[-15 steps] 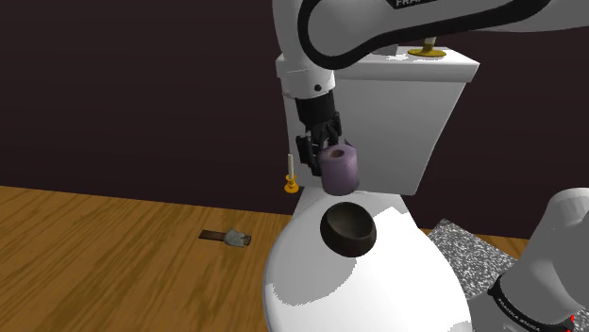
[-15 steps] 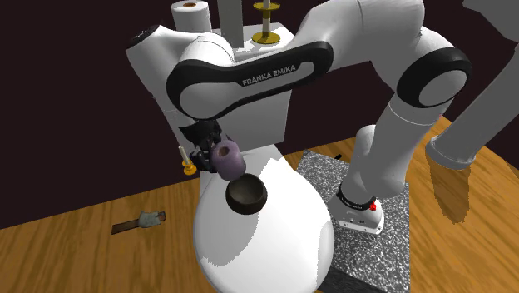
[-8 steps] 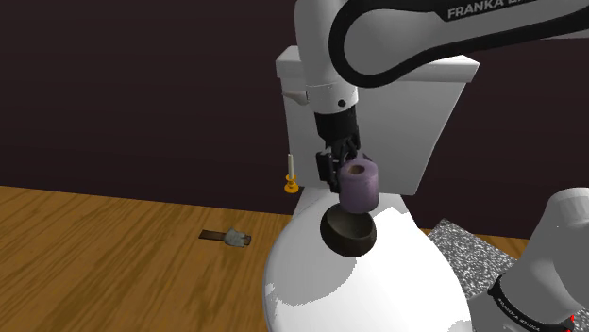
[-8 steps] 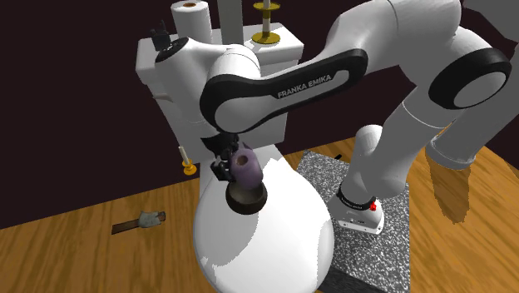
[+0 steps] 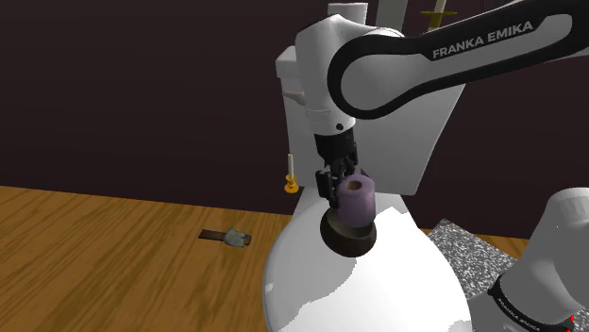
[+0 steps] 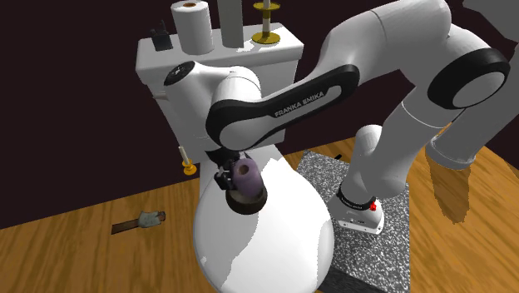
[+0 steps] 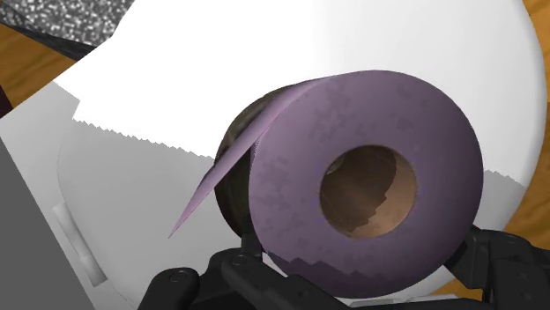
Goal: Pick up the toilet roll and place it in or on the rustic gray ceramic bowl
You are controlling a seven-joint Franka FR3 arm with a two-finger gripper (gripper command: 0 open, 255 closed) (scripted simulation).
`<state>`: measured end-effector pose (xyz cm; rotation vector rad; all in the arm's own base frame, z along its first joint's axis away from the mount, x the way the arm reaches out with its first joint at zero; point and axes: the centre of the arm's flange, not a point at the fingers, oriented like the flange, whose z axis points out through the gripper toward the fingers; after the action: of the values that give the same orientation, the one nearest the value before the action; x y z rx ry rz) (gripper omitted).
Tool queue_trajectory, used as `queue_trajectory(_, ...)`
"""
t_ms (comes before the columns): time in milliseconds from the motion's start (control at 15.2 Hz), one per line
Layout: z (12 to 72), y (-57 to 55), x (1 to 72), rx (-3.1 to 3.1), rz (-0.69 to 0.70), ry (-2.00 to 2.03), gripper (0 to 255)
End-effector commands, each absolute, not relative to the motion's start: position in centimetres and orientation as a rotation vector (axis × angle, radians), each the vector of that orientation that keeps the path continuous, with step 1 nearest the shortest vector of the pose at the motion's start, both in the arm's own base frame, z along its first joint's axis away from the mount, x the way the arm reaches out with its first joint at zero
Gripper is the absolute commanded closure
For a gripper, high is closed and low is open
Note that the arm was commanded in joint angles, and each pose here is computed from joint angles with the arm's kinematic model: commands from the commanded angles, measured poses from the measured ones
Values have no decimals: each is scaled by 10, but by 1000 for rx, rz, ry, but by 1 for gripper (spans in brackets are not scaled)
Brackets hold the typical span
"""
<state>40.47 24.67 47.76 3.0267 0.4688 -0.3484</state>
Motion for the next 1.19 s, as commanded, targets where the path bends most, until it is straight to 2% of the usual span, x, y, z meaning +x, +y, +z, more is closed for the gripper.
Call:
queue_trajectory(0,467,246,406,3027,-347,469,255)
queue_trajectory(594,457,246,406,3027,-347,469,255)
queue_trajectory(660,457,246,406,3027,-347,469,0)
queue_trajectory(990,457,246,406,3027,-347,469,0)
queue_trajectory(1122,482,248,411,3027,-347,469,0)
